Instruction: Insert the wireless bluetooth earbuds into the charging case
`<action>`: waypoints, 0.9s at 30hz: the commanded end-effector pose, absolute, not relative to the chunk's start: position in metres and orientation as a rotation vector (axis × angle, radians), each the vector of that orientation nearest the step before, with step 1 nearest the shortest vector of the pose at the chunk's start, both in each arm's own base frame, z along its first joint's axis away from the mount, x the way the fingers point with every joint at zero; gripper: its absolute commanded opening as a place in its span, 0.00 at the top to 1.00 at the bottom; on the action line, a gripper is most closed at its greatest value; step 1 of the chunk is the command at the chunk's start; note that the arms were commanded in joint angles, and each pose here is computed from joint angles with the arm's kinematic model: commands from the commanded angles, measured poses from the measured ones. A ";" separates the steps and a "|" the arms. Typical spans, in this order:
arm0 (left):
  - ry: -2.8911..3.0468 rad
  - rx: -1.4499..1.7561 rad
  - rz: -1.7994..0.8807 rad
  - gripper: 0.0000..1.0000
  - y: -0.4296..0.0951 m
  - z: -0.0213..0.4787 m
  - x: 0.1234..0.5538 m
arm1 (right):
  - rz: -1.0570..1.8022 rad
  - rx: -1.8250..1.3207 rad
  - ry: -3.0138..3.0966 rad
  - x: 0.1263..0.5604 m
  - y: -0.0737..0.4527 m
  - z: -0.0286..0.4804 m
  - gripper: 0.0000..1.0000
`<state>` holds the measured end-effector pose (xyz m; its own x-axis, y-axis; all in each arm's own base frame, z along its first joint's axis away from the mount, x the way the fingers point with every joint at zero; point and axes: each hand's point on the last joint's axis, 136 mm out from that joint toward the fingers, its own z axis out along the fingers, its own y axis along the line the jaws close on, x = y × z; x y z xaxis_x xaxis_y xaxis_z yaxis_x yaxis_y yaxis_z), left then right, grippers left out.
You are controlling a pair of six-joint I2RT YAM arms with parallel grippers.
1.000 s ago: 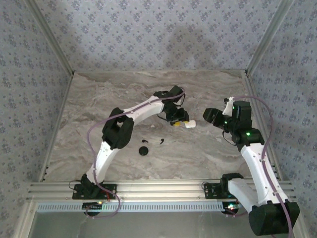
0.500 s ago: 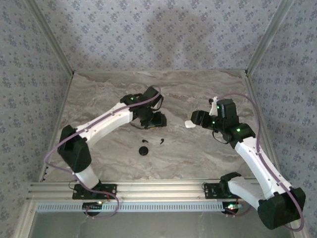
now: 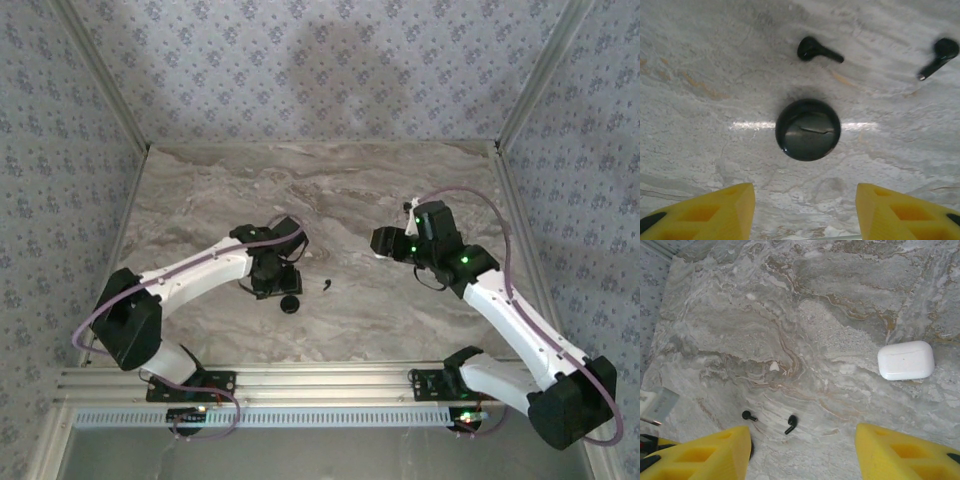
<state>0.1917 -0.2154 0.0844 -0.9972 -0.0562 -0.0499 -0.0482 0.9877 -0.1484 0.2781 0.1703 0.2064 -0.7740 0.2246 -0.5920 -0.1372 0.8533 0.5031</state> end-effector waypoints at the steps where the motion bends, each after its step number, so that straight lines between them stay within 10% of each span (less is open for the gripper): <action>1: 3.066 -0.105 -0.252 0.44 -0.222 0.081 0.194 | 0.694 0.095 2.264 0.291 0.173 0.232 0.41; 27: 3.171 -0.088 -0.163 0.41 -0.237 0.025 0.199 | 0.679 0.068 2.247 0.292 0.179 0.239 0.42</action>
